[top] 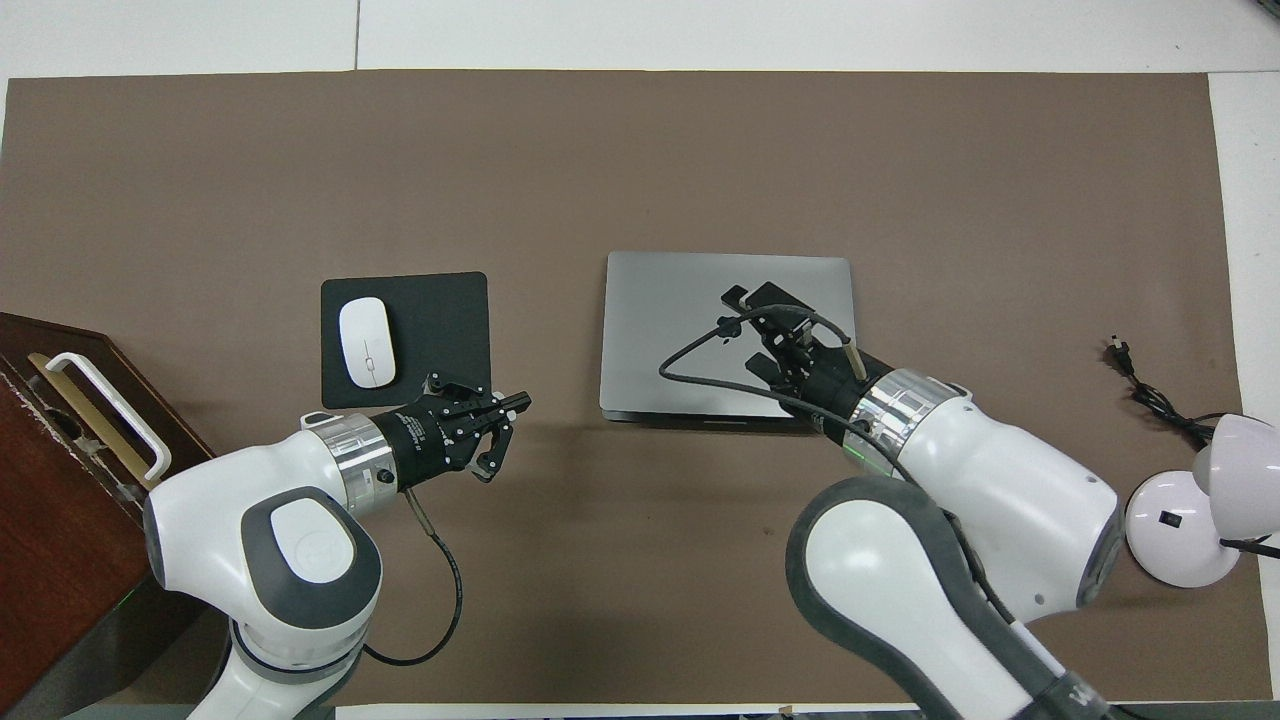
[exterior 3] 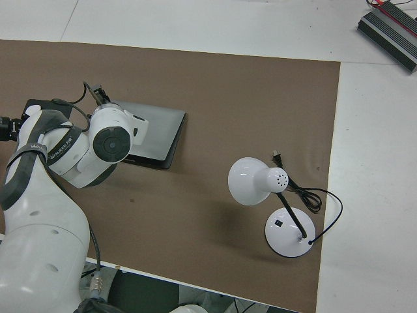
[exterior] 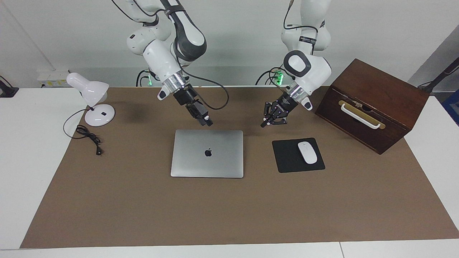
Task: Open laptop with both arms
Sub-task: 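Press the left gripper on the laptop base while the right gripper reaches the lid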
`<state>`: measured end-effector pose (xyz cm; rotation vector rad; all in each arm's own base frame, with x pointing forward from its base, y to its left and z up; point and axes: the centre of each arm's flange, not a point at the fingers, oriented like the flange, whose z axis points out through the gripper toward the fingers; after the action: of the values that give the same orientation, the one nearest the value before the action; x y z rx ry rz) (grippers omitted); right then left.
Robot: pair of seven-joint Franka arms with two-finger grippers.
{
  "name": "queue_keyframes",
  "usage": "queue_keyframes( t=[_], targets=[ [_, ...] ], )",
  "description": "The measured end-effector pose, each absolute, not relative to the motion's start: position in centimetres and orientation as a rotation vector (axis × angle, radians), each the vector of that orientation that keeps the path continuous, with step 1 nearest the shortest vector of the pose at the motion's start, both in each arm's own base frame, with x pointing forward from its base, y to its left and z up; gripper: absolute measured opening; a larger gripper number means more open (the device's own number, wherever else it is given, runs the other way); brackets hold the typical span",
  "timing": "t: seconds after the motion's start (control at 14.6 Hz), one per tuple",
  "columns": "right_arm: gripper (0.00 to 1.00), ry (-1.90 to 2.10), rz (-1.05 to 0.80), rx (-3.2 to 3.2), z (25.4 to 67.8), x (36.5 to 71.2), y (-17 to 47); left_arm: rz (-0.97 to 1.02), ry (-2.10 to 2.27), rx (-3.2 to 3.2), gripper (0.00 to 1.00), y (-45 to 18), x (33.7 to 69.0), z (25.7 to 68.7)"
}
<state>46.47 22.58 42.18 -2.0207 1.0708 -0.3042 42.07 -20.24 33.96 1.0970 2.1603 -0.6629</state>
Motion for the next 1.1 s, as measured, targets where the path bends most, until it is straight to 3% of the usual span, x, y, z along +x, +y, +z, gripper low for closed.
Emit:
queue_keyframes(
  t=[0.48,1.1],
  targets=[
    [1.0,1.117,-0.302,-2.03,40.8,44.5,22.1,-0.688,2.275,0.963,0.01,-23.0,40.1,30.1],
    [1.0,1.148,-0.271,-2.059,38.8,42.7,20.6,-0.642,2.285,1.025,0.01,-28.9,40.2,28.1]
  ],
)
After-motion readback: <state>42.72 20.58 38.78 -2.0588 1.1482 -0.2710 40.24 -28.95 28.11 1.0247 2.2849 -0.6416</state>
